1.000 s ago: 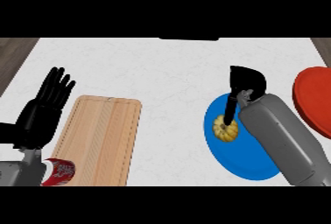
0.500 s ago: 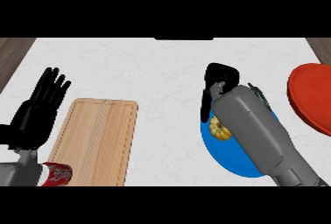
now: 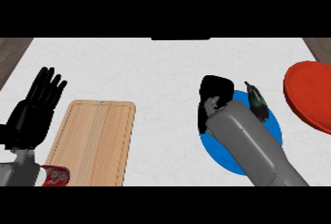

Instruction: Pick the squash from the plate and place it in the bowl

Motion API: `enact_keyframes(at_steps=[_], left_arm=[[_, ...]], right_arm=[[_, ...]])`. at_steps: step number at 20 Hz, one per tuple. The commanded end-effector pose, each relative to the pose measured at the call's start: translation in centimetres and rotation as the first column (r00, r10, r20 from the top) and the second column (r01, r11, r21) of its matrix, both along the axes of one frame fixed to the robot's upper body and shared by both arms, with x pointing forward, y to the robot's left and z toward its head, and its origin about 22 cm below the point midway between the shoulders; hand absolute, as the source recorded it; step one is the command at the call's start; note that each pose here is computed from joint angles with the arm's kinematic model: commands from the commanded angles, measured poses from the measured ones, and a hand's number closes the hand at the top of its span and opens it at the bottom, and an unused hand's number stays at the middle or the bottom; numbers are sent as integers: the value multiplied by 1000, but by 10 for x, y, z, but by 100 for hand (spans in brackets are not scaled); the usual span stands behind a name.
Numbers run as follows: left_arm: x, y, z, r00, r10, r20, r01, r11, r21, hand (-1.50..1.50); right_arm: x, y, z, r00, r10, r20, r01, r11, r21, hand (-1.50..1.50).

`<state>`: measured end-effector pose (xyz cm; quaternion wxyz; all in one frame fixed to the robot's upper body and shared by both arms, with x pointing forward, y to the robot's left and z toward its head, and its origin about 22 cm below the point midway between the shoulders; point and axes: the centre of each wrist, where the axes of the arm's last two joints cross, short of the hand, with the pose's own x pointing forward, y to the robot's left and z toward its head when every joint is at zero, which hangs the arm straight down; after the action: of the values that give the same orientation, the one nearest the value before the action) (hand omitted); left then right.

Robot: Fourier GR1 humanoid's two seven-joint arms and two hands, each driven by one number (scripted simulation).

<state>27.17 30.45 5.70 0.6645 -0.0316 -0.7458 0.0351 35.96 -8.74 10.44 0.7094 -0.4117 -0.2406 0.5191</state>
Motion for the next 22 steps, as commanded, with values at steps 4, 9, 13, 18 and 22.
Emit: enact_keyframes(at_steps=[4, 9, 13, 18, 22], left_arm=[[0, -11, -1, 1000, -22, -3, 22, 1000, 6, 0], [9, -1, 9, 1000, -21, 5, 21, 1000, -10, 0], [-10, 10, 4, 1000, -26, -2, 26, 1000, -7, 0], [-2, -5, 2, 1000, -4, -5, 4, 1000, 12, 0], [-13, -30, 1, 1000, -25, 5, 25, 1000, -7, 0]], right_arm=[[-23, -8, -3, 995, -96, 31, 100, 982, -162, -150], [-27, 1, -10, 997, -74, 39, 79, 984, -159, -150], [-30, -16, -22, 995, -101, -12, 97, 979, -179, -150], [-29, -10, -31, 993, -114, -32, 107, 978, -180, -150], [-26, -23, -49, 991, -126, -46, 116, 977, -181, -150]])
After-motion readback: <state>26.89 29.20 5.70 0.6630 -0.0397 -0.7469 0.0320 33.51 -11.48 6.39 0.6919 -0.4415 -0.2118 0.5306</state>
